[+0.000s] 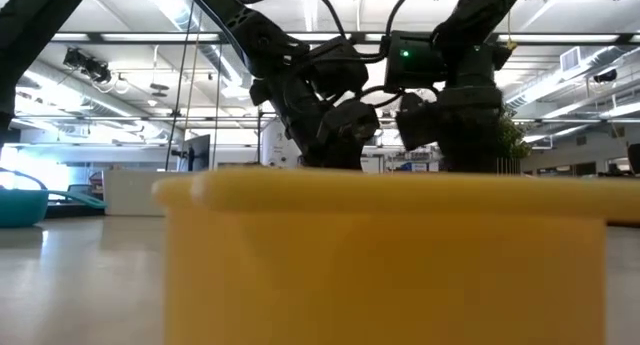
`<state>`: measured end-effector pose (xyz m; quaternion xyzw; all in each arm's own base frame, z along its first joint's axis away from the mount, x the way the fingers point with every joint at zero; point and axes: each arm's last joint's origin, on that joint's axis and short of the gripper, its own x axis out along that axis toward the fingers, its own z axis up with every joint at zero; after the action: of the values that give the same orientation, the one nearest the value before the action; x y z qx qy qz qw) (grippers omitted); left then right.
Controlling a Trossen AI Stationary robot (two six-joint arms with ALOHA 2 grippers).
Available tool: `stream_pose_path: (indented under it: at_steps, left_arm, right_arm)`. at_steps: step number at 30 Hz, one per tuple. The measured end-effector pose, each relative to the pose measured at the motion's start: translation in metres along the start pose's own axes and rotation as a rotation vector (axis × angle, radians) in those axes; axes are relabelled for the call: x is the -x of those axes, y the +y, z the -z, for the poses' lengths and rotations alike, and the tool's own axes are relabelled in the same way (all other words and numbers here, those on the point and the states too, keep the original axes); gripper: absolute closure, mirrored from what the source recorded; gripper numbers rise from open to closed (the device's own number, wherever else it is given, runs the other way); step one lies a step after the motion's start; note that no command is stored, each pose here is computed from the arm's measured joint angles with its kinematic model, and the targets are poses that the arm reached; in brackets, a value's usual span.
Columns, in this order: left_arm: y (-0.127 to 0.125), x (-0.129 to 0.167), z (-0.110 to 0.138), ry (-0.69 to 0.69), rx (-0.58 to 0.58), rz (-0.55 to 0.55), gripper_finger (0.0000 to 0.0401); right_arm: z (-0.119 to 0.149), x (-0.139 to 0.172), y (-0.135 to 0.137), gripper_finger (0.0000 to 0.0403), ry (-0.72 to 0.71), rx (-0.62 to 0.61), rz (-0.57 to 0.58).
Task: Nest measuring cups in basket
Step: Stack the red measuring cup on top of the blue measuring cup
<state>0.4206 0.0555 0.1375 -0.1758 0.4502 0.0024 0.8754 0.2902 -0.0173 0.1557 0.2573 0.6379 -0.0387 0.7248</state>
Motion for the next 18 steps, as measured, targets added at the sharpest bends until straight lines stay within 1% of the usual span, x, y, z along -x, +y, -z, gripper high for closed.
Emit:
stream_pose_path:
  at_steps: [2, 5, 8, 13, 18]
  left_arm:
    - [0.001, 0.0, 0.002, 0.016, 0.006, -0.009, 0.0308]
    - [0.002, 0.0, 0.002, 0.026, 0.023, -0.012, 0.0308]
    - [0.002, 0.001, 0.003, 0.028, 0.027, -0.022, 0.0308]
    - [0.008, 0.003, 0.001, 0.019, 0.041, -0.07, 0.0308]
    - [0.017, 0.005, 0.0, 0.009, 0.059, -0.084, 0.0308]
  right_arm:
    - [0.006, 0.001, 0.001, 0.0403, 0.042, -0.006, 0.019]
    - [0.013, 0.007, -0.002, 0.0403, 0.072, -0.009, 0.093]
    - [0.012, 0.011, -0.007, 0.0403, 0.045, -0.011, 0.148]
    - [0.003, 0.016, -0.018, 0.0403, -0.022, 0.038, 0.188]
    - [-0.002, 0.02, -0.033, 0.0403, -0.037, 0.074, 0.211]
